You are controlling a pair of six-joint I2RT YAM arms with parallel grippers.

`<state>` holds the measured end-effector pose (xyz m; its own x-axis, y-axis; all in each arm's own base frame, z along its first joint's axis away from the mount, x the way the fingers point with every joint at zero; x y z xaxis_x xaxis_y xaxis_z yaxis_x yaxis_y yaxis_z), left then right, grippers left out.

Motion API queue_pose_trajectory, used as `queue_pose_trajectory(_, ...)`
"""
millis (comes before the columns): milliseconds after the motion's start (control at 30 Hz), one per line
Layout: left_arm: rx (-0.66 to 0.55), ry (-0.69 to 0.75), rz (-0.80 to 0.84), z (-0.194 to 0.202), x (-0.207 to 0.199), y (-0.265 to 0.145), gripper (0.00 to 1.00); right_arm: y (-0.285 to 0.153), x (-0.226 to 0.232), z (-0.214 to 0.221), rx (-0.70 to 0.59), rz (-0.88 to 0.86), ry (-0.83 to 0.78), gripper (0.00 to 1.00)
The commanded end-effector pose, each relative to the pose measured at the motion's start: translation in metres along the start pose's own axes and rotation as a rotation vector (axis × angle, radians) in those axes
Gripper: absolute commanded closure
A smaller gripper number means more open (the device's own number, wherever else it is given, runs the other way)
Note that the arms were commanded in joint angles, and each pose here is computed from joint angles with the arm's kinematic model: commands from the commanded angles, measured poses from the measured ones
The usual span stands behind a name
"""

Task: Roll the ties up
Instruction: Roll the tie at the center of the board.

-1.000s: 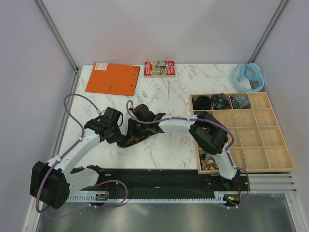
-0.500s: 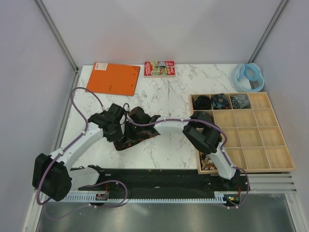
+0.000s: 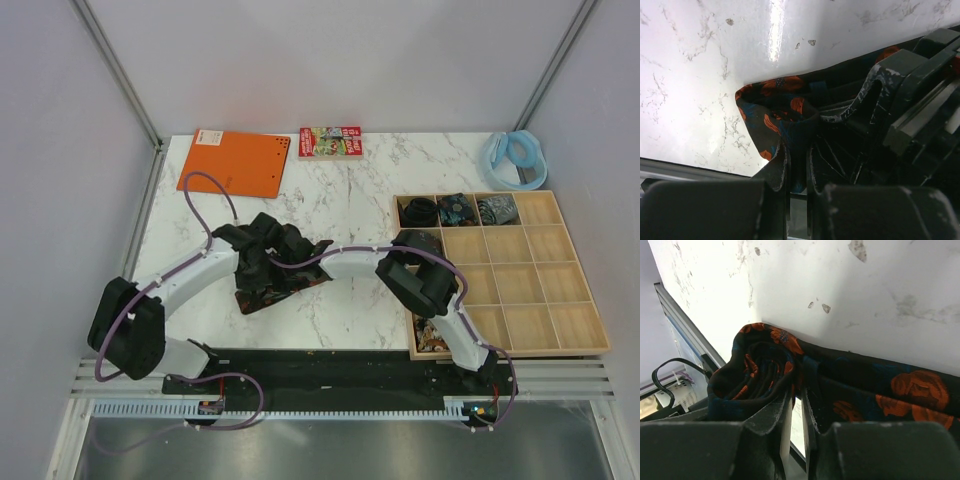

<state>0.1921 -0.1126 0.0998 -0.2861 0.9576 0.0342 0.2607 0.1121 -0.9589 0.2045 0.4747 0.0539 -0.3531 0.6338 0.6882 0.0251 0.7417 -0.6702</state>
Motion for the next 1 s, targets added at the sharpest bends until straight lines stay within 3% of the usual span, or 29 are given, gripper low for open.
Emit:
queue_pose_trajectory(0,-0.021,-0.014,0.007,-0.008,-0.014,0.007,0.98,-0.015,0.030,-0.009,-0.045,-0.091,-0.065,0.79)
queue_pose_trajectory(700,0.006,-0.024,-0.017,-0.009,-0.024,0.026,0.97,-0.085,-0.009,0.020,-0.047,0.097,-0.084,0.75)
queue_pose_trajectory(767,0.008,-0.028,0.006,-0.010,-0.028,0.024,0.92,-0.088,-0.014,0.024,-0.046,0.110,-0.081,0.75)
queue_pose_trajectory(967,0.013,-0.007,0.082,-0.012,-0.038,0.015,0.57,-0.095,-0.016,0.026,-0.051,0.115,-0.084,0.74)
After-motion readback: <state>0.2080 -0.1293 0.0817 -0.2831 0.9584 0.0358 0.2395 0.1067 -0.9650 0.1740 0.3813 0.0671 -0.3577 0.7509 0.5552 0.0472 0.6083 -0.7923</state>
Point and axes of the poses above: each gripper's point midway between its finger pads, its own y axis out along the fingers, its own x axis along the line the jaws close on, z = x × y, the point moved 4 cm from there along -y, back along the fingers, and after that the axes turned 7 degrees about -y, right-handed, at the moved point
